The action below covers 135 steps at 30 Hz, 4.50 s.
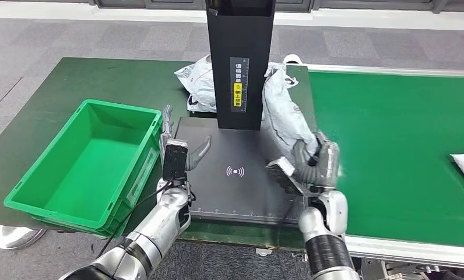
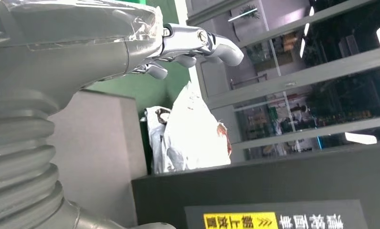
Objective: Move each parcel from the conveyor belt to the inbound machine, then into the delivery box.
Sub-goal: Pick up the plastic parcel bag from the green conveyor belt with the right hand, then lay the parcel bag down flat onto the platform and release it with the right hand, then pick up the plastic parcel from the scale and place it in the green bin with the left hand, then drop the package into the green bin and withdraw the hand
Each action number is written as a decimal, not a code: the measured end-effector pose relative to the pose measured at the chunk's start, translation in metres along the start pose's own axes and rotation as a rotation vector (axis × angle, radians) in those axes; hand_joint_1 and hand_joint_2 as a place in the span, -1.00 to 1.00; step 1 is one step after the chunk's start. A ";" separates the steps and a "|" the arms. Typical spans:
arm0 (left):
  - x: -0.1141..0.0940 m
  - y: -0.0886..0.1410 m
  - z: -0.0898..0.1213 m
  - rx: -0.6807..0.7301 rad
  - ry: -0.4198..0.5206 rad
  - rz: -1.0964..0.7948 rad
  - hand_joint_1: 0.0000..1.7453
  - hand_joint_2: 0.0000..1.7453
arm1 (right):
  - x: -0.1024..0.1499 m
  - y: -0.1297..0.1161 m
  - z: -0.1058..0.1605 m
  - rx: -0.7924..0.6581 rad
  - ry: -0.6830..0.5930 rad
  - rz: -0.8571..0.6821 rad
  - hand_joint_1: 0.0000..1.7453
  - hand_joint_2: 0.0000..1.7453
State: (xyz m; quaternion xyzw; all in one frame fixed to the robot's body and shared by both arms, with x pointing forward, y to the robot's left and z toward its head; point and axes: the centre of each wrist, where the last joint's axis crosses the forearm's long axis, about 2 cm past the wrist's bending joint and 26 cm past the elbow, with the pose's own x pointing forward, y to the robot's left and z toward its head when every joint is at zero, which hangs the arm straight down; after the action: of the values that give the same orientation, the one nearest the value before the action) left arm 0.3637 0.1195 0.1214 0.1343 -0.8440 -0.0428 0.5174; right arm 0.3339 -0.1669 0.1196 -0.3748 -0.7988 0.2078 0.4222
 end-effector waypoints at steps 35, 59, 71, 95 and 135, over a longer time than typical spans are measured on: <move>-0.001 0.016 -0.004 0.039 -0.016 0.048 -1.00 1.00 | 0.051 0.040 0.035 0.357 -0.080 -0.305 -1.00 1.00; -0.016 -0.005 0.014 -0.421 0.037 -0.406 -1.00 1.00 | 0.017 0.018 0.044 -0.024 -0.029 -0.472 -1.00 1.00; -0.015 -0.018 0.008 -1.037 0.117 -0.902 1.00 1.00 | -0.002 0.007 0.040 -0.110 0.061 -0.466 -1.00 1.00; 0.015 0.040 -0.064 -0.179 -0.232 -0.886 1.00 1.00 | -0.001 -0.013 0.067 -0.161 0.110 -0.444 -1.00 1.00; -0.070 0.253 -0.083 -0.024 0.405 -1.316 -1.00 1.00 | -0.014 -0.026 0.089 -0.113 0.224 -0.390 -1.00 1.00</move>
State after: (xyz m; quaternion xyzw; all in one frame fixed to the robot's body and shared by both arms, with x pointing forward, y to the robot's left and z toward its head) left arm 0.4209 0.3864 0.1528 0.6183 -0.4731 -0.3316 0.5328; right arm 0.2541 -0.1955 0.0802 -0.2571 -0.8147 0.0346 0.5186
